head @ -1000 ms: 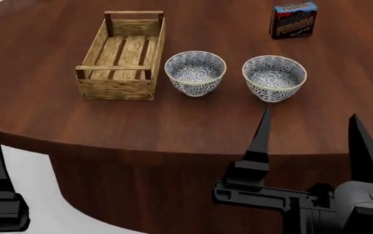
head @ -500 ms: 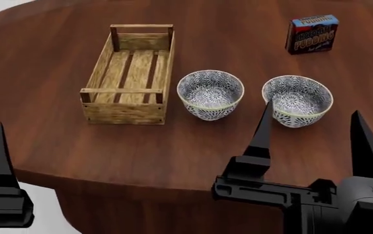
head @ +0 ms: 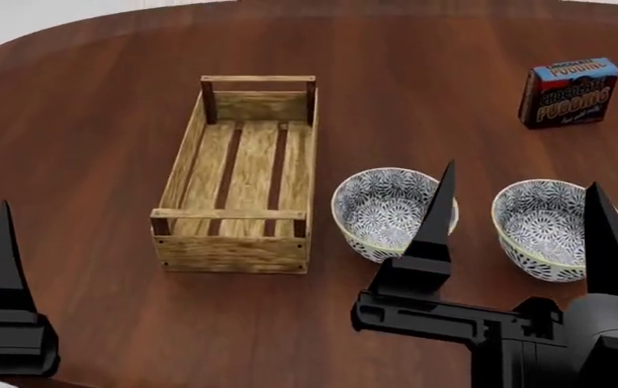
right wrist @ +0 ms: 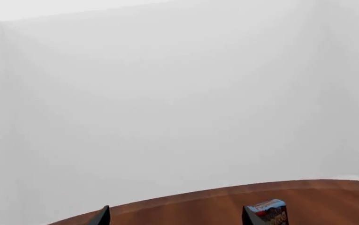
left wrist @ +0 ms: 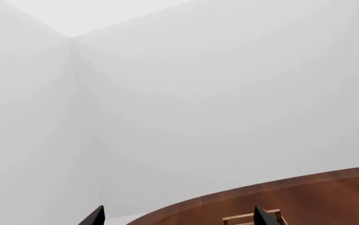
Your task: Stack the left bowl on the right bowl and place them in the tray.
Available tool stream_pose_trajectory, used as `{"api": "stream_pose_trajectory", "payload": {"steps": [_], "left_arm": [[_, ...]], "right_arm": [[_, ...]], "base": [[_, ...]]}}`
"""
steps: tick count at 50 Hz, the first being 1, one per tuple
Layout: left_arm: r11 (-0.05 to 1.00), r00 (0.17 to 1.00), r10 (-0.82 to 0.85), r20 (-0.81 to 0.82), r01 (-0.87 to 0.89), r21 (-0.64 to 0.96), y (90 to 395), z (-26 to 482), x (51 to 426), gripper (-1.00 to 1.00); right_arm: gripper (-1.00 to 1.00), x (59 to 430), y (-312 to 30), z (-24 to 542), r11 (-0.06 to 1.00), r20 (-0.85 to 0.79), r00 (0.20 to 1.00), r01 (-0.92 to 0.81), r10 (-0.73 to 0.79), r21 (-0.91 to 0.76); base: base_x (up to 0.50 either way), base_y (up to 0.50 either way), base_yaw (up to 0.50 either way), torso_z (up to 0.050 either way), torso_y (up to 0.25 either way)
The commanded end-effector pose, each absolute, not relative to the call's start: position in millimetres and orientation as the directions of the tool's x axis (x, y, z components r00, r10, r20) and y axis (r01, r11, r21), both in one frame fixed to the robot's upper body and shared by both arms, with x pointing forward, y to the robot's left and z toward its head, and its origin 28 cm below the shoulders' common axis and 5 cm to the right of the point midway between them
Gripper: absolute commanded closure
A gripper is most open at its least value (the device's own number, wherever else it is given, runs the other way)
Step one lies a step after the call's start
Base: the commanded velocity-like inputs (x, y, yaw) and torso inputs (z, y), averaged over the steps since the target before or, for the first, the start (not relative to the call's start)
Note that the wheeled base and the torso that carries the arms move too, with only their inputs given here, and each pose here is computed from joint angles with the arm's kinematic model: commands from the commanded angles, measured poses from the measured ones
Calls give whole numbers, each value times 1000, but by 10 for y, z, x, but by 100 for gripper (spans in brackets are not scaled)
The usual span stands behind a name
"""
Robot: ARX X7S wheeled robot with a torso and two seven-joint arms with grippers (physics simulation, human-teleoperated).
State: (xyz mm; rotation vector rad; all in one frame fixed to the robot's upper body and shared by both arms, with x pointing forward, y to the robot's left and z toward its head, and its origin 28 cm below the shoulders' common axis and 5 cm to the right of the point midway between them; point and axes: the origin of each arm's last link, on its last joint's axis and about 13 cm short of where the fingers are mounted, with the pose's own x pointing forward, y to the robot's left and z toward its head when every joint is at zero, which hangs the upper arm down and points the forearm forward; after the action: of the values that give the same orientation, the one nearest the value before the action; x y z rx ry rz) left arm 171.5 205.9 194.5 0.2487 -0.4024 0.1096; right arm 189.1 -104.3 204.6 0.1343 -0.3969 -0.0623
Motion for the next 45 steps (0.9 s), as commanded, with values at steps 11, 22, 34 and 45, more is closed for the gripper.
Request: {"api": "stream_pose_trajectory", "payload": {"steps": [11, 22, 34, 45], "left_arm": [[965, 917, 45, 396, -143, 220, 2062, 1962, 1729, -100], [965, 919, 40, 393, -137, 222, 2060, 1974, 1740, -100], [964, 917, 46, 395, -145, 225, 2065, 1979, 1741, -100], [957, 908, 77, 411, -183, 227, 2056, 1906, 1670, -100]], "right_arm": [[-100, 1900, -1022, 2038, 989, 379, 921, 36, -89, 143], [-100, 1919, -1055, 2044, 988, 375, 922, 45, -99, 151], [-100, 1919, -1048, 2046, 988, 374, 923, 38, -93, 150], [-100, 1903, -1008, 2086, 988, 390, 918, 20, -78, 151]], "base": [[460, 97, 0, 0, 1], [457, 20, 0, 0, 1], [458, 0, 0, 0, 1], [285, 0, 0, 0, 2]]}}
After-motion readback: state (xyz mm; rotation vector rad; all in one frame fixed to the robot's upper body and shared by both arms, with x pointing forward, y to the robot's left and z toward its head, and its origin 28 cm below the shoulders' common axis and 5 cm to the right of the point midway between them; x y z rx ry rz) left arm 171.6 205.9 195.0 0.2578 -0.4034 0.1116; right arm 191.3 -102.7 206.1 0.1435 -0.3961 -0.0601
